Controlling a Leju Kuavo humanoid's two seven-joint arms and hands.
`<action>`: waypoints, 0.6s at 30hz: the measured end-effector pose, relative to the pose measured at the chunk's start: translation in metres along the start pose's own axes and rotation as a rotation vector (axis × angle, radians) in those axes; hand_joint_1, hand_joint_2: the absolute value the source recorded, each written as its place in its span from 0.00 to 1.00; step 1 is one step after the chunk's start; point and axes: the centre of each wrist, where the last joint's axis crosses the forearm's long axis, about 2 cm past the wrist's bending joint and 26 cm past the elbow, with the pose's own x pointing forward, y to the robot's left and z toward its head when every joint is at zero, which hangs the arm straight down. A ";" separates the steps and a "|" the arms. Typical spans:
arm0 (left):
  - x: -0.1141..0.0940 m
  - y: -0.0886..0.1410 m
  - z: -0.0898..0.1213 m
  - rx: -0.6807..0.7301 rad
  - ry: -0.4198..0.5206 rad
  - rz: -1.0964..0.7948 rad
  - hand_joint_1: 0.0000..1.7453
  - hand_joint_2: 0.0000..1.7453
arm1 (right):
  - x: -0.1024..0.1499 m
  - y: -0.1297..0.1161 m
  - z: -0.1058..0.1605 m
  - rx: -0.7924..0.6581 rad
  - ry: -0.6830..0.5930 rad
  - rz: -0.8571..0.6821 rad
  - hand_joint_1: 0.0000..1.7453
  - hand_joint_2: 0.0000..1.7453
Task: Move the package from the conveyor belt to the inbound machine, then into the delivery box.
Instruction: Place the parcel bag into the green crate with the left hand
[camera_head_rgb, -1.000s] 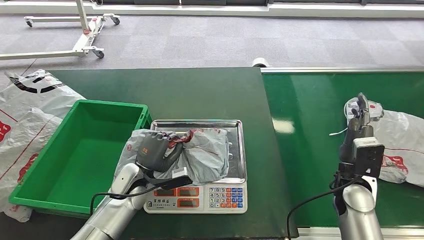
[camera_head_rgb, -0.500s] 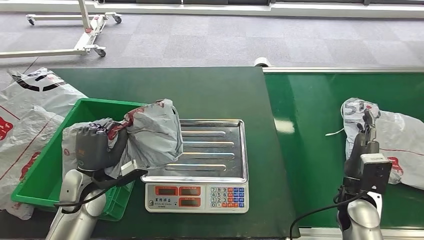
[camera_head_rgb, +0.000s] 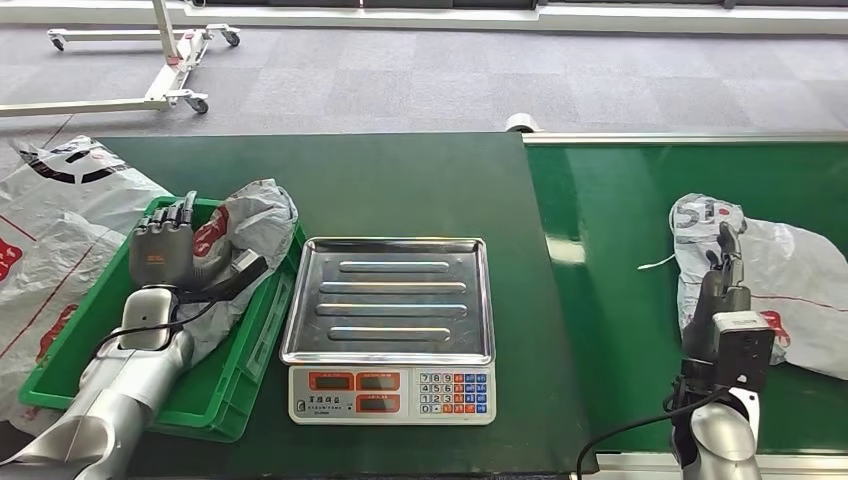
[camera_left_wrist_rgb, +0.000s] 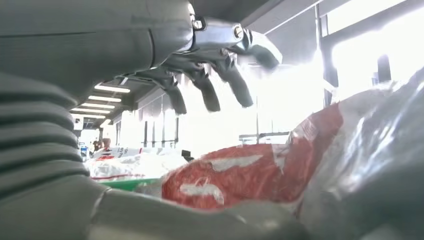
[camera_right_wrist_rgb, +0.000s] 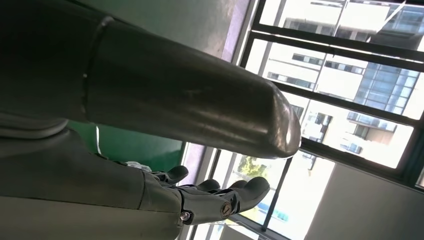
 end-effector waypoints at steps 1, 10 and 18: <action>-0.001 -0.001 0.001 -0.006 0.002 -0.001 0.00 0.00 | 0.000 0.000 0.000 0.000 0.000 -0.001 0.00 0.00; -0.002 -0.003 0.004 0.042 -0.020 0.060 0.00 0.00 | 0.000 0.000 0.000 -0.004 0.007 -0.002 0.00 0.00; 0.048 0.033 0.045 0.367 -0.230 1.010 0.00 0.00 | -0.004 -0.005 0.016 -0.028 0.034 -0.002 0.00 0.00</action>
